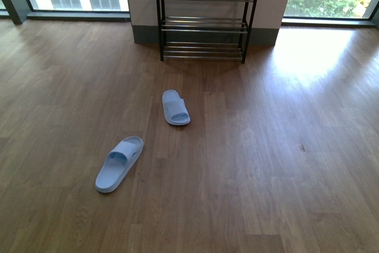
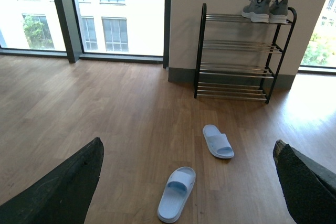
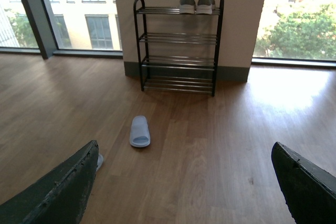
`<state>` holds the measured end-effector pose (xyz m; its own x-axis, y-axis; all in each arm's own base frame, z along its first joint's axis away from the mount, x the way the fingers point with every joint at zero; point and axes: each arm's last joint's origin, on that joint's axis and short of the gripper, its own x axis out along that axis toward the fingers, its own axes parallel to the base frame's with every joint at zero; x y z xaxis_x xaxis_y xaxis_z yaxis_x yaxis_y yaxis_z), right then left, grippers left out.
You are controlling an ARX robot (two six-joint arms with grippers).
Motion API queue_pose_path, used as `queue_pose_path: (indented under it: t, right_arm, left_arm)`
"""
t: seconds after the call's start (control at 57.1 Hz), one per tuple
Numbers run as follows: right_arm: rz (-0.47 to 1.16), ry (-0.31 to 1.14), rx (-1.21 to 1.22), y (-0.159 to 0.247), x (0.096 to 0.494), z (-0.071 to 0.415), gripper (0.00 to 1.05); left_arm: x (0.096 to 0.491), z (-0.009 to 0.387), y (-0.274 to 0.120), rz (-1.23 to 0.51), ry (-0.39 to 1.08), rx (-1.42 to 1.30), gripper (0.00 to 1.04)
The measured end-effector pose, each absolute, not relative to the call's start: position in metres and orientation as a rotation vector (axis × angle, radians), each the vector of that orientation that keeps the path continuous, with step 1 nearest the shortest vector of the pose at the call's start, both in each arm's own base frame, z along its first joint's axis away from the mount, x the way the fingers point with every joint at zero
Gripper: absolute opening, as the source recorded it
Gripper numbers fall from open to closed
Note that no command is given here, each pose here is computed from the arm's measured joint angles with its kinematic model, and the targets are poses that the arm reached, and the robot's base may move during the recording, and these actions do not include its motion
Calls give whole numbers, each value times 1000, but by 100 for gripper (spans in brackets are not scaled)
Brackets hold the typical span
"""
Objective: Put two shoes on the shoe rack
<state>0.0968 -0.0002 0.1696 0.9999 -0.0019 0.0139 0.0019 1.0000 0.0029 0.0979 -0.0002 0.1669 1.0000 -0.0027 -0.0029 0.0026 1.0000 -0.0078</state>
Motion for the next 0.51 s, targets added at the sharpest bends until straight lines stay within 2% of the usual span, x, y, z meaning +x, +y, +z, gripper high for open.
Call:
queue_pose_path:
  t: [0.507]
  right_arm:
    - [-2, -15, 3, 0, 97, 170, 96]
  left_arm:
    - [98, 167, 0, -2, 3, -8, 95]
